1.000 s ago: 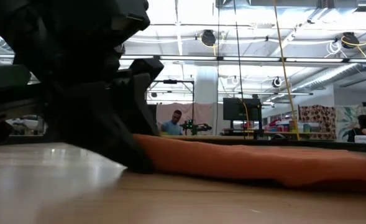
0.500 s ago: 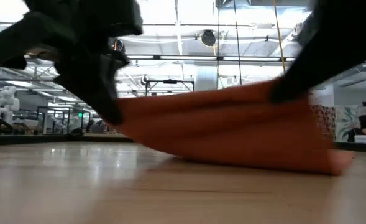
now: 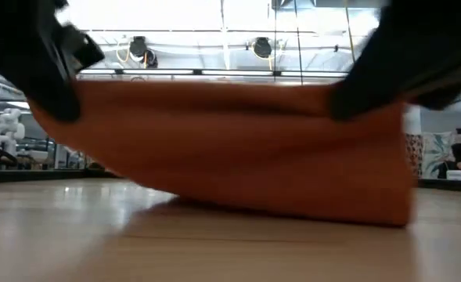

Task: Roll towel into tight, uniform cylinder
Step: Roll the brown towel

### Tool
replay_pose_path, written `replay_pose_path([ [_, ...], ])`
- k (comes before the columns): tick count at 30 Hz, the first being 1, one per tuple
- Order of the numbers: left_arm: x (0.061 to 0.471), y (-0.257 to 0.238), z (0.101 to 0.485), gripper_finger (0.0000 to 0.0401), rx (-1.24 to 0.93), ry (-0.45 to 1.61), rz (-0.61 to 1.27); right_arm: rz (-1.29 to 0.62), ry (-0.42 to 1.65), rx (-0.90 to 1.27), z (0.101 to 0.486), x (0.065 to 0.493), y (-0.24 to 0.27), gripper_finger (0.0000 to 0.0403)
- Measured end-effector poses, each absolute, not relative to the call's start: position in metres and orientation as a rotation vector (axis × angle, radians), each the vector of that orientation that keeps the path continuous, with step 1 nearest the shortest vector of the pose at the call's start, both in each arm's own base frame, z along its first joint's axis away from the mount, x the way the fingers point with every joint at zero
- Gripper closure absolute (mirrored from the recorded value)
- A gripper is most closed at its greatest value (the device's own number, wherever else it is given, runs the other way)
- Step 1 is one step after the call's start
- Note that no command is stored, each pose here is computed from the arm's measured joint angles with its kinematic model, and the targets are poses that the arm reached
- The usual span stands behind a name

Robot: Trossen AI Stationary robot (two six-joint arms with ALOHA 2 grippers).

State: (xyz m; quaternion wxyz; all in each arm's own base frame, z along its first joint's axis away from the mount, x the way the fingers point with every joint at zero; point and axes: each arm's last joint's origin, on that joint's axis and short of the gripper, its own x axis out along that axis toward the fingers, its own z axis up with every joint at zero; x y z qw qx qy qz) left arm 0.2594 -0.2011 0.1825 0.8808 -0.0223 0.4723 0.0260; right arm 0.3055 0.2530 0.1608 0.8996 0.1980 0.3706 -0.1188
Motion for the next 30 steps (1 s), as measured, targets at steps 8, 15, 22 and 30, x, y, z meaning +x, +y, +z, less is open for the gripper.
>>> replay_pose_path([
  [8, 0.266, -0.228, 0.174, 0.0394, -0.108, 0.895, -0.134, -0.235, 0.713, 0.563, 0.149, 0.271, 0.298, 0.0399],
  [15, 0.278, -0.233, 0.146, 0.0394, -0.121, 0.957, -0.259, -0.128, 0.762, 0.661, 0.137, 0.27, 0.314, 0.0399],
  [22, 0.288, -0.225, 0.129, 0.0393, -0.172, 1.035, -0.296, -0.037, 0.818, 0.504, 0.138, 0.275, 0.31, 0.0399],
  [30, 0.302, -0.201, 0.127, 0.0393, -0.256, 1.083, -0.258, -0.113, 0.855, 0.356, 0.148, 0.26, 0.299, 0.0355],
])
